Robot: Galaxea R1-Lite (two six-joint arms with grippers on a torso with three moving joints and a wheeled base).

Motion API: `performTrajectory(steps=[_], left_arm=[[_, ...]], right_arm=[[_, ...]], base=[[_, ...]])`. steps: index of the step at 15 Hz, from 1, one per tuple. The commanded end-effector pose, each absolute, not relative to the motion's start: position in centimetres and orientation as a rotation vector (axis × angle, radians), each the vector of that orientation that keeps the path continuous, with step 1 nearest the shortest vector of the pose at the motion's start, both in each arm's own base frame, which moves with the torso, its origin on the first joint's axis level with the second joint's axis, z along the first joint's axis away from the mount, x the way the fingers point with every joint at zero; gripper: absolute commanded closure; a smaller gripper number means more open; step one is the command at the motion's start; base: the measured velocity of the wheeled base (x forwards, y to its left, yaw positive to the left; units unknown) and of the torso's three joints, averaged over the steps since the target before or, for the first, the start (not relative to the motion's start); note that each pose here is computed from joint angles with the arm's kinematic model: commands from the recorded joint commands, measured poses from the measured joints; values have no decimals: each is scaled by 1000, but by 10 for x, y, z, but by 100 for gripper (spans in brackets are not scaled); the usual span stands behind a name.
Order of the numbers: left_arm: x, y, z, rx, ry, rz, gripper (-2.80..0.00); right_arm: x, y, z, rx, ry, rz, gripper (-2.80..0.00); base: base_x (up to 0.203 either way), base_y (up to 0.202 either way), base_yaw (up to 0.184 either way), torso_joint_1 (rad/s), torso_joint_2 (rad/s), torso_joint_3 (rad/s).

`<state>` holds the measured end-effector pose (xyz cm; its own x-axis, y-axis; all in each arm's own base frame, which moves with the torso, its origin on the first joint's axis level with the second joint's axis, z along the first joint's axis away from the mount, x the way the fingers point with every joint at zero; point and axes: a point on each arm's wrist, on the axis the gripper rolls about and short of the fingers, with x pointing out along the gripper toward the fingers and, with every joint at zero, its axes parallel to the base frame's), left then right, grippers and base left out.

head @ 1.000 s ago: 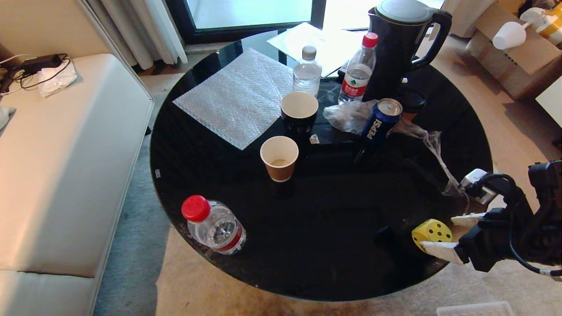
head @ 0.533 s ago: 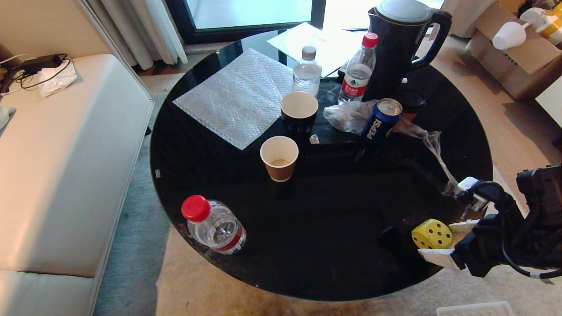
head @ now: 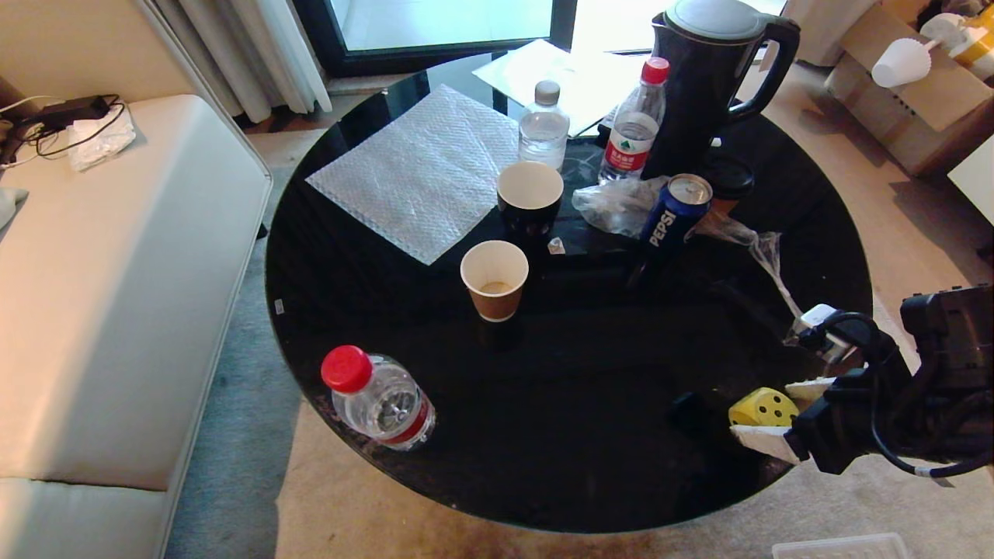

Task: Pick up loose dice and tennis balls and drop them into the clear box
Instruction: Pick up toys out of the box

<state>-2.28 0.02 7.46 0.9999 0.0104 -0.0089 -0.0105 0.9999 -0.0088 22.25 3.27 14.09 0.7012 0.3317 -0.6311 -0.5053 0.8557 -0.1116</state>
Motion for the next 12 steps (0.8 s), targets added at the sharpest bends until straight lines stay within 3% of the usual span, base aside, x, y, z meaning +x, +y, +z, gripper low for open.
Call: performTrajectory(steps=[1, 2, 3, 12], left_arm=[[-23, 0, 74, -9, 11, 11, 0], [-23, 0, 74, -9, 9, 11, 0], [-23, 0, 74, -9, 9, 11, 0], [-23, 0, 74, -9, 11, 11, 0]], right_arm=[[224, 33, 138, -287, 653, 475, -280], [225, 32, 137, -286, 653, 475, -280], [226, 33, 137, -288, 647, 475, 0], [224, 32, 139, -291, 643, 459, 0]], base=[[0, 0, 0, 0, 0, 0], [0, 0, 0, 0, 0, 0], [0, 0, 0, 0, 0, 0], [0, 0, 0, 0, 0, 0]])
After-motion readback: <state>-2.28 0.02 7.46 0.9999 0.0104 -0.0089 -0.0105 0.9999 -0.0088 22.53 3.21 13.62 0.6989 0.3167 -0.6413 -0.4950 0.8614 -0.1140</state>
